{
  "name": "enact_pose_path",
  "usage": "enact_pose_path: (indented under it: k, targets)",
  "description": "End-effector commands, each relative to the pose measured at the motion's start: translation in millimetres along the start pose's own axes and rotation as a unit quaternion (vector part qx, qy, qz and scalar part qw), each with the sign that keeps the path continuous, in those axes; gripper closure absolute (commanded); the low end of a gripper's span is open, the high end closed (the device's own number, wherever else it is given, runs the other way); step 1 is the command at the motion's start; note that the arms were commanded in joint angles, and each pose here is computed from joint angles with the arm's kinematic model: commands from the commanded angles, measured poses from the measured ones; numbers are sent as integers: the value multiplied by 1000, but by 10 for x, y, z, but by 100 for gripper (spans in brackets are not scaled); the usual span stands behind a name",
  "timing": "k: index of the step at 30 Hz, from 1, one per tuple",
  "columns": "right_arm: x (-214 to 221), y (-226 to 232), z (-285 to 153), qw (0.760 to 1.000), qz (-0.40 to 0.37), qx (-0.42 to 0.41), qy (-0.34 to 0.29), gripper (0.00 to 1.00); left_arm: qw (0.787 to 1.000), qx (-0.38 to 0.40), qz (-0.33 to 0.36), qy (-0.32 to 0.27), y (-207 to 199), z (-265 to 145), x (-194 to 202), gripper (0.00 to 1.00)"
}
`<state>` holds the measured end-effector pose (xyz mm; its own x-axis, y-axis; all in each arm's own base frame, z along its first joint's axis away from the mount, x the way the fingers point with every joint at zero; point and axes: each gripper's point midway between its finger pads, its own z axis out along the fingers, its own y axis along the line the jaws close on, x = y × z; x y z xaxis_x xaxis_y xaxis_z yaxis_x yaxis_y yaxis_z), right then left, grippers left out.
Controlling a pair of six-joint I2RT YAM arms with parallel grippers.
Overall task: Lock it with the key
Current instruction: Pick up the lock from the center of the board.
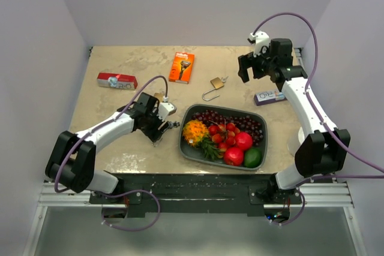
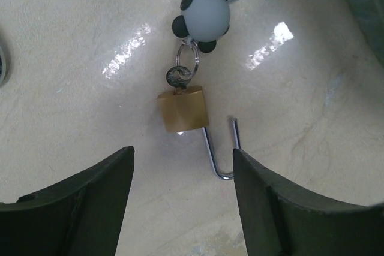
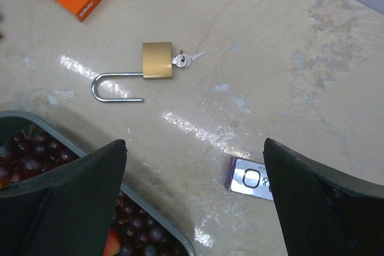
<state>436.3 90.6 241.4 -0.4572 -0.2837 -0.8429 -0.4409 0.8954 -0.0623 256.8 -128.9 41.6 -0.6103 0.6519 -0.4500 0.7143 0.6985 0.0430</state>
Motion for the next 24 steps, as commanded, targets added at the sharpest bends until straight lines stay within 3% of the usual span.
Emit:
enact_pose_path:
  k: [1,8,19,24]
  targets:
    - [-56,-45,-89,1000,-14,18,-12,1,998,-42,-31,-20,162,47,-218,31]
    - [-1,-81,-82,999,-18,28,-5,1,997,-58,-42,-19,202,130,-253,38]
    - [48,-121,-70,999,-25,38,2,1,998,-40,-46,-10,86,258,-300,40]
    - [26,-131,-79,999,-27,41,-2,1,998,-47,-51,10,106,326,-242,50]
